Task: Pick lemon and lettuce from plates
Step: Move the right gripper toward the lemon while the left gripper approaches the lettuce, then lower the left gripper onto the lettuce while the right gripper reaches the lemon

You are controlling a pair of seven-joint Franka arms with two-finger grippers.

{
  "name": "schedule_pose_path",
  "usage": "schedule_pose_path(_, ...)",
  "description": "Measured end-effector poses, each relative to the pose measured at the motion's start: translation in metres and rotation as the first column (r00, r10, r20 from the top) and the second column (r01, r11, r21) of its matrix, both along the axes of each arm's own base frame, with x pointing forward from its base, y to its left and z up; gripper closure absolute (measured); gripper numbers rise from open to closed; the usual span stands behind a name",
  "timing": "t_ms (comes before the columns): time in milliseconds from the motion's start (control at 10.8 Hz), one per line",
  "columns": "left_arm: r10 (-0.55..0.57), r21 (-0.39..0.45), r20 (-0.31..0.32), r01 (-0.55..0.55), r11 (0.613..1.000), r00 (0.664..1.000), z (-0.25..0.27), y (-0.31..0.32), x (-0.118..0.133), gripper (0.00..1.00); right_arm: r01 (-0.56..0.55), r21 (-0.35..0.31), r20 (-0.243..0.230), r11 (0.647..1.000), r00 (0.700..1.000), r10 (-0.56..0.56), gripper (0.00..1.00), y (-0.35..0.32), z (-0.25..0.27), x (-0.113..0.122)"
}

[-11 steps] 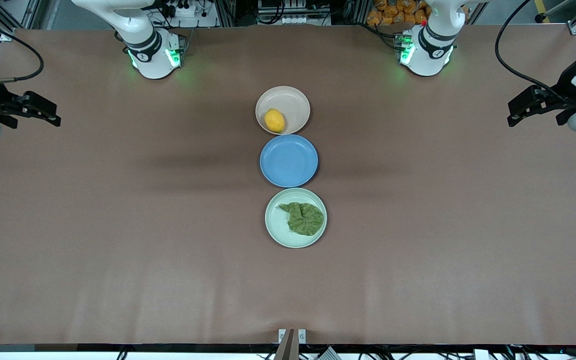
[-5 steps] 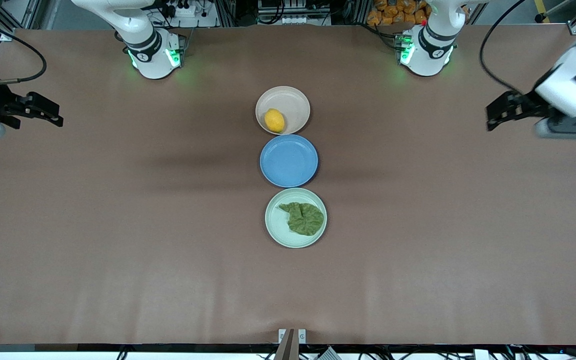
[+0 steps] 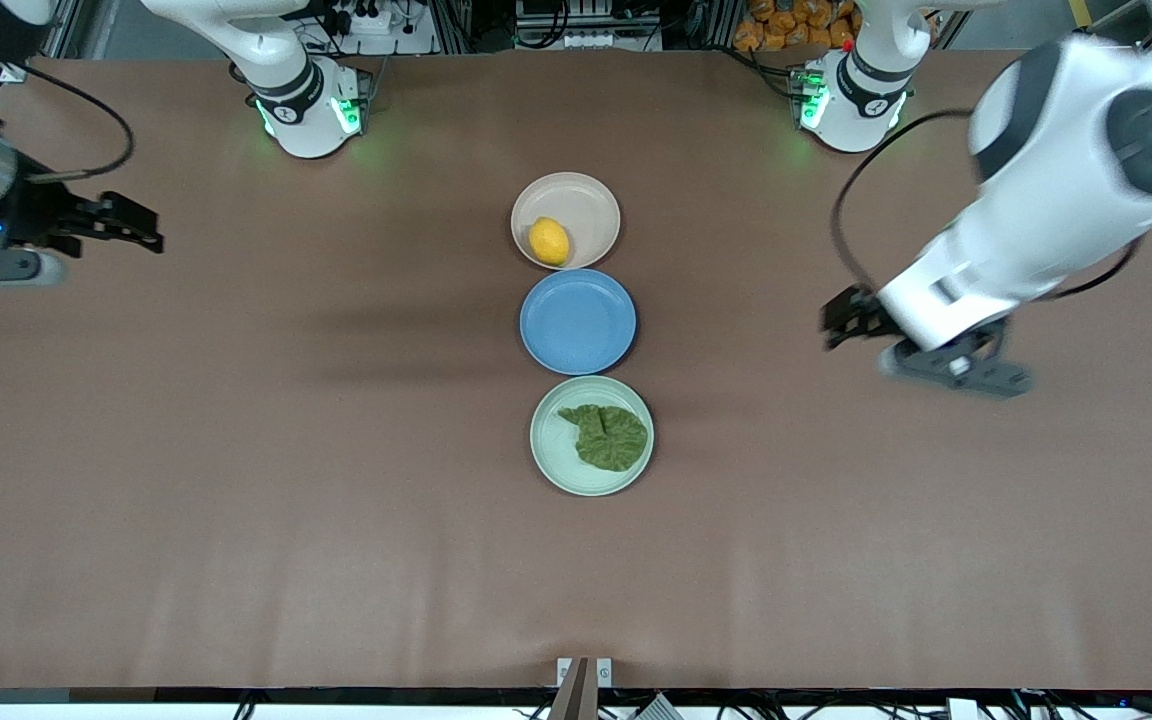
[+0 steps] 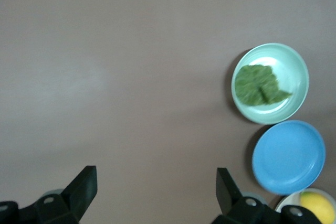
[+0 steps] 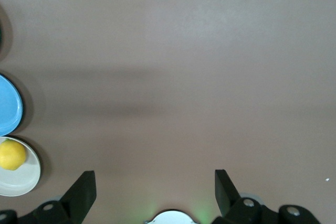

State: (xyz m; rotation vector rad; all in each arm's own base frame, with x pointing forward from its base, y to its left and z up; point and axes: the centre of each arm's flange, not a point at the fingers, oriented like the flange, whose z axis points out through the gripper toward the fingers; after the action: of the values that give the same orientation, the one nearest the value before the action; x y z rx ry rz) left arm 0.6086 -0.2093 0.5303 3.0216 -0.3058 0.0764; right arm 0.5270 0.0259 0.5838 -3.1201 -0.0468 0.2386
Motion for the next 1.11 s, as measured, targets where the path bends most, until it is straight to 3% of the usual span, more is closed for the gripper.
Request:
schedule_pose_path(92,0.021,-0.022,0.013,-0.02,1.0,1.0,-0.019,-0.029,0.004,0.0,0.015,-0.003,-0.012,1.0,1.0,-0.015,0.0,0.016,-0.007,-0.002)
schedule_pose_path(370,0.101,-0.097,0.04,-0.096,0.991,0.994,-0.067,-0.124,-0.005,0.0,0.055,0.088,-0.06,0.995,0.997,-0.05,0.0,0.047,-0.042,-0.006)
schedule_pose_path(647,0.148,-0.12,0.069,-0.139,0.983,0.987,-0.117,-0.198,-0.025,0.0,0.105,0.064,-0.079,0.992,0.992,-0.1,0.0,0.105,-0.067,-0.018)
schedule_pose_path(832,0.142,-0.152,0.102,-0.125,0.98,0.985,-0.145,-0.221,-0.026,0.0,0.127,0.041,-0.062,0.991,0.99,-0.124,0.0,0.166,-0.104,-0.038)
schedule_pose_path(1110,0.144,-0.247,0.172,-0.099,0.964,0.974,-0.184,-0.245,-0.023,0.0,0.176,-0.016,-0.062,0.984,0.982,-0.176,0.0,0.253,-0.158,-0.096)
